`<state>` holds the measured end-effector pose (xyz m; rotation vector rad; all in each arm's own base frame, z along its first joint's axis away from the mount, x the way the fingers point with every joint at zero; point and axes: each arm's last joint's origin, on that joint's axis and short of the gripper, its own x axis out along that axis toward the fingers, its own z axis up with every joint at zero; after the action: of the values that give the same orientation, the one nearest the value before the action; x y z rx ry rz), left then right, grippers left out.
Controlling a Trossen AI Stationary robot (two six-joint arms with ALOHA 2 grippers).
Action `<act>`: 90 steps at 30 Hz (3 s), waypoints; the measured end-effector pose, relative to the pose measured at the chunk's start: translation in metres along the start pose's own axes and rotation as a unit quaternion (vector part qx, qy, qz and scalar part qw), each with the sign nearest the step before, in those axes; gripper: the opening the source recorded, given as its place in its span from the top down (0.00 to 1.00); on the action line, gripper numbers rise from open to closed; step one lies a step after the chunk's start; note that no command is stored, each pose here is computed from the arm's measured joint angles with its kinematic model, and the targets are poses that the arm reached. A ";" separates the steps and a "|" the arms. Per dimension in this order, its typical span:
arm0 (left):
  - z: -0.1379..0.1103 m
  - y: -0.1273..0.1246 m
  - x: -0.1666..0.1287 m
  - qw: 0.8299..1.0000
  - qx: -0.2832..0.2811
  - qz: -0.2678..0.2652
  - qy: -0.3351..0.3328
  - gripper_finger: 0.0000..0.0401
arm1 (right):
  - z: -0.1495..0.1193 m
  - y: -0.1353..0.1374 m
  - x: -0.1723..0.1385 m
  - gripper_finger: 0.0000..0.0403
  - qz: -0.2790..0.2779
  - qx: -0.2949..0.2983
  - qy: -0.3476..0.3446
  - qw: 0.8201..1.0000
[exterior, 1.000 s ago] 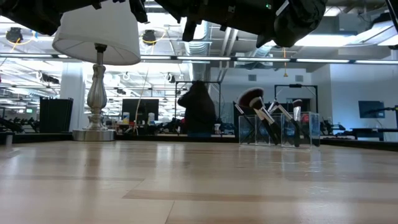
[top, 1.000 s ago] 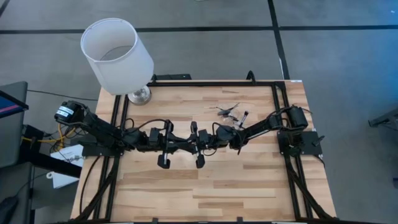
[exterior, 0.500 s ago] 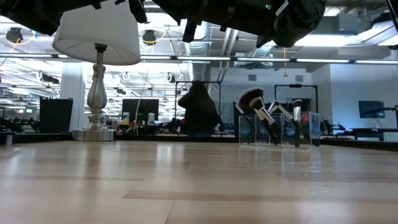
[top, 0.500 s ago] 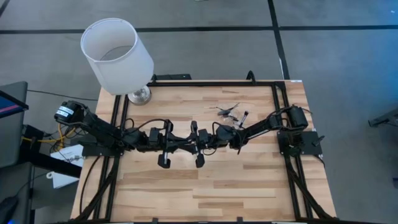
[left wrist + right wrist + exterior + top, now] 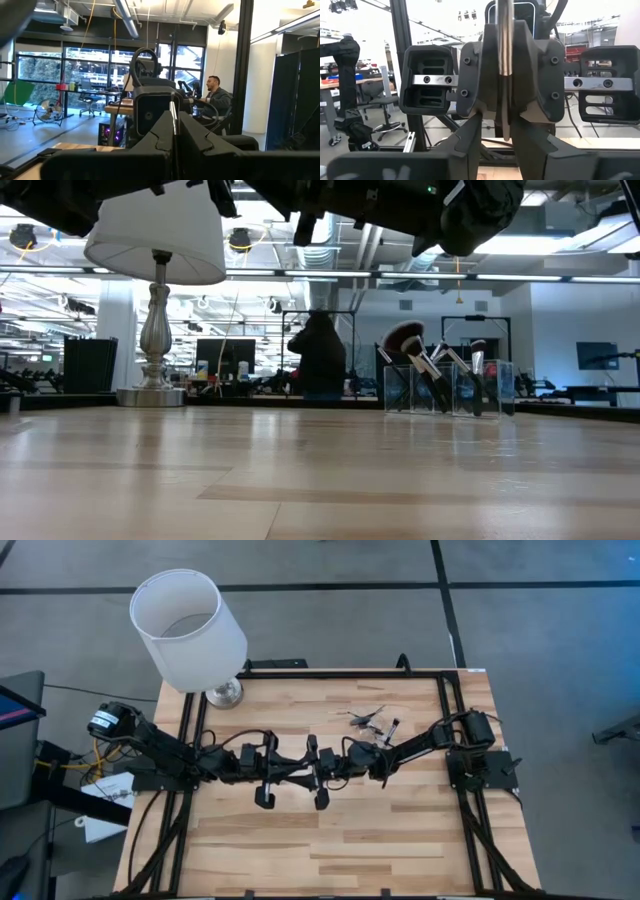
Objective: Put items in baskets/containers
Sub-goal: Put the liner brush into the transparent organizer
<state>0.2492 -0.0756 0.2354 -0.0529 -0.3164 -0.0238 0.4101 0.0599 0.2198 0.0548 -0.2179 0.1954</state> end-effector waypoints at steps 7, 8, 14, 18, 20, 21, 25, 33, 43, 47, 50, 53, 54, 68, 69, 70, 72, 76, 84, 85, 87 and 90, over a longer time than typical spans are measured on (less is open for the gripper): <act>0.000 0.000 0.000 1.000 0.000 0.002 -0.001 0.97 | 0.001 -0.006 0.000 0.73 -0.007 0.006 -0.005 1.000; 0.000 0.000 0.000 1.000 0.000 0.002 0.000 0.97 | 0.001 -0.006 0.000 0.73 -0.007 0.006 -0.004 1.000; -0.001 0.000 0.000 1.000 0.002 0.000 0.005 0.97 | -0.003 -0.006 0.000 0.73 -0.008 0.008 0.020 1.000; -0.003 0.000 0.000 1.000 0.003 0.000 0.010 0.97 | -0.006 -0.007 0.000 0.71 -0.012 0.008 0.036 0.999; -0.003 0.000 0.000 1.000 0.004 0.001 0.010 0.97 | -0.006 -0.007 0.000 0.69 -0.013 0.009 0.039 0.999; -0.003 0.000 0.000 1.000 0.004 0.000 0.011 0.97 | -0.007 -0.007 0.000 0.68 -0.013 0.009 0.041 0.999; -0.003 0.000 0.000 1.000 0.004 0.001 0.010 0.97 | -0.007 -0.008 0.000 0.65 -0.013 0.005 0.040 0.999; -0.002 0.000 0.000 1.000 0.003 0.001 0.009 0.97 | -0.007 -0.009 0.000 0.62 -0.028 -0.001 0.041 0.999; -0.003 -0.004 -0.001 1.000 0.001 -0.013 0.011 0.98 | -0.009 -0.013 -0.001 0.60 -0.046 0.006 0.062 0.997; -0.002 -0.003 -0.001 1.000 0.010 -0.005 0.006 0.98 | -0.006 -0.013 -0.002 0.55 -0.046 0.003 0.063 0.997; -0.001 -0.002 -0.001 1.000 0.010 -0.003 0.003 0.98 | -0.003 -0.010 -0.001 0.52 -0.038 0.003 0.042 0.998; -0.001 -0.002 0.000 1.000 0.010 -0.002 0.005 0.98 | -0.002 -0.010 -0.001 0.51 -0.033 0.003 0.041 0.999; -0.001 -0.002 0.000 1.000 0.010 0.000 0.005 0.98 | -0.002 -0.009 -0.001 0.51 -0.031 0.003 0.039 0.999; 0.000 0.003 0.001 1.000 0.017 0.011 0.003 0.98 | 0.005 -0.010 0.005 0.64 -0.009 -0.008 0.032 0.999; 0.000 0.003 0.001 1.000 0.017 0.010 0.004 0.98 | 0.004 -0.011 0.005 0.65 -0.002 -0.008 0.036 0.999; -0.001 0.004 0.002 1.000 0.016 0.011 0.006 0.98 | 0.003 -0.011 0.006 0.66 -0.001 -0.008 0.041 0.999; -0.002 0.004 0.002 1.000 0.017 0.012 0.010 0.98 | 0.001 -0.011 0.006 0.70 0.000 -0.008 0.051 0.999; -0.002 0.004 0.002 1.000 0.017 0.013 0.009 0.98 | 0.002 -0.010 0.006 0.80 0.002 -0.010 0.049 0.999; -0.002 0.005 0.001 1.000 0.016 0.021 0.011 0.98 | 0.002 -0.009 0.006 0.96 0.009 -0.019 0.045 0.999; -0.002 0.005 0.001 1.000 0.016 0.022 0.012 0.98 | 0.002 -0.009 0.006 0.97 0.009 -0.019 0.046 0.999; -0.003 0.005 0.001 1.000 0.016 0.022 0.013 0.98 | 0.001 -0.009 0.006 0.98 0.006 -0.019 0.050 0.999; -0.003 0.005 0.001 0.999 0.017 0.023 0.015 0.95 | 0.001 -0.009 0.006 0.97 0.004 -0.009 0.054 0.999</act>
<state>0.2511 -0.0712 0.2323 -0.0270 -0.2847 0.0260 0.4175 0.0517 0.2215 0.0249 -0.1128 0.2044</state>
